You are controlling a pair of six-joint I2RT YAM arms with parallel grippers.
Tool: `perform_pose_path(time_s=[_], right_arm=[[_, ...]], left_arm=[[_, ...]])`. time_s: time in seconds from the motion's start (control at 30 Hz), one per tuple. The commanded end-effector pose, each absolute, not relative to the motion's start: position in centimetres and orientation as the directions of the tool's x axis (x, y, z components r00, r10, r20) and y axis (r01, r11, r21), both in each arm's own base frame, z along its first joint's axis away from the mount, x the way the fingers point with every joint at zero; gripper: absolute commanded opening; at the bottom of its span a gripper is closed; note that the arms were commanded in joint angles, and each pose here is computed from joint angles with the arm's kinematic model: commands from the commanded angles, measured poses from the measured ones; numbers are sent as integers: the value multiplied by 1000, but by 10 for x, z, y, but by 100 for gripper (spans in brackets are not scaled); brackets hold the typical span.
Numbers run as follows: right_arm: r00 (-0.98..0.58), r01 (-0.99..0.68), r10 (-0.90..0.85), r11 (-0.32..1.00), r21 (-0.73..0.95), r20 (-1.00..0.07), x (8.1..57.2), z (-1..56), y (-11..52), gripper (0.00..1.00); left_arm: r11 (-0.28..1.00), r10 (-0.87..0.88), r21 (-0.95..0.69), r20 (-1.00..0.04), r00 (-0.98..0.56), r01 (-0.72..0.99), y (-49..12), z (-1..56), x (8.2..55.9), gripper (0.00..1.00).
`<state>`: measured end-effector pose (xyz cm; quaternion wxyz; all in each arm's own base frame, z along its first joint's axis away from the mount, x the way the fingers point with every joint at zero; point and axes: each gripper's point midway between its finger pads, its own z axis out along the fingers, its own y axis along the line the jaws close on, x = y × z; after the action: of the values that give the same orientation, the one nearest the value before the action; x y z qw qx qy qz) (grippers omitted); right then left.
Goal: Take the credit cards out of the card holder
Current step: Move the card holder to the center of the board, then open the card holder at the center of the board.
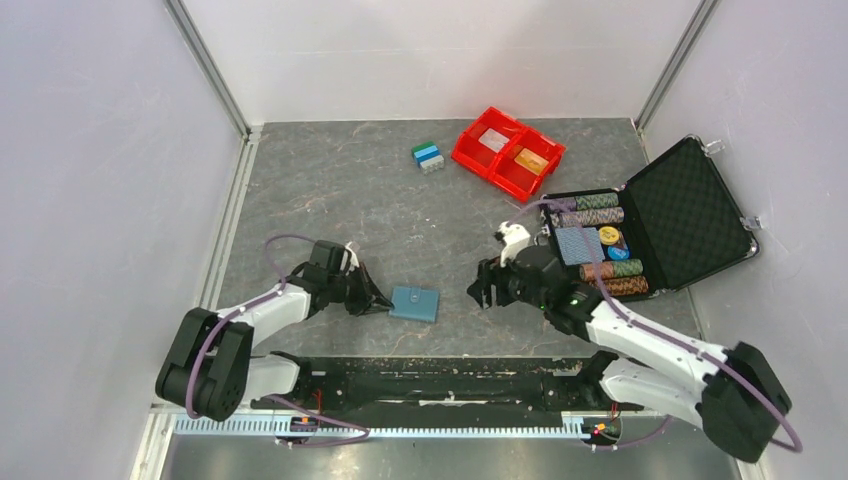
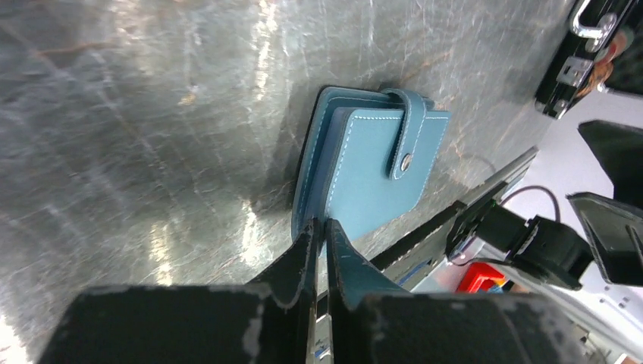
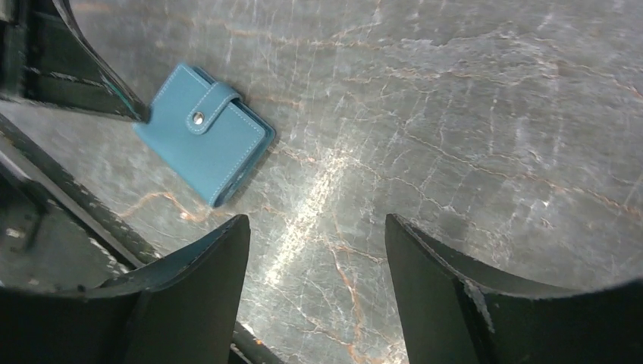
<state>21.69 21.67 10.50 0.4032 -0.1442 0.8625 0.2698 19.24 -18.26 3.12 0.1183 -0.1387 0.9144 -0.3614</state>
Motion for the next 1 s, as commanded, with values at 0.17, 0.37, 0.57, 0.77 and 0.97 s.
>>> perform_pose_path(time_s=[0.17,0.37,0.57,0.77,0.97], right_arm=[[-531,-490,-51,833,257,-846,243,122,273,60],[-624,-436,-91,865,249,-776,223,111,308,56],[-357,-691,-208,715,108,-911,220,132,343,50],[-117,-860,-346,504,-79,-931,204,110,354,50],[-4,-898,-403,404,-174,-915,202,93,364,48]], left_arm=[[711,-334,-700,-246,-910,-71,-186,52,210,44],[754,-458,-648,-397,-795,-111,-158,75,228,55],[768,-524,-628,-506,-685,-124,-134,94,232,59],[768,-522,-628,-497,-693,-128,-134,90,226,59],[743,-529,-655,-450,-719,-136,-140,81,220,59]])
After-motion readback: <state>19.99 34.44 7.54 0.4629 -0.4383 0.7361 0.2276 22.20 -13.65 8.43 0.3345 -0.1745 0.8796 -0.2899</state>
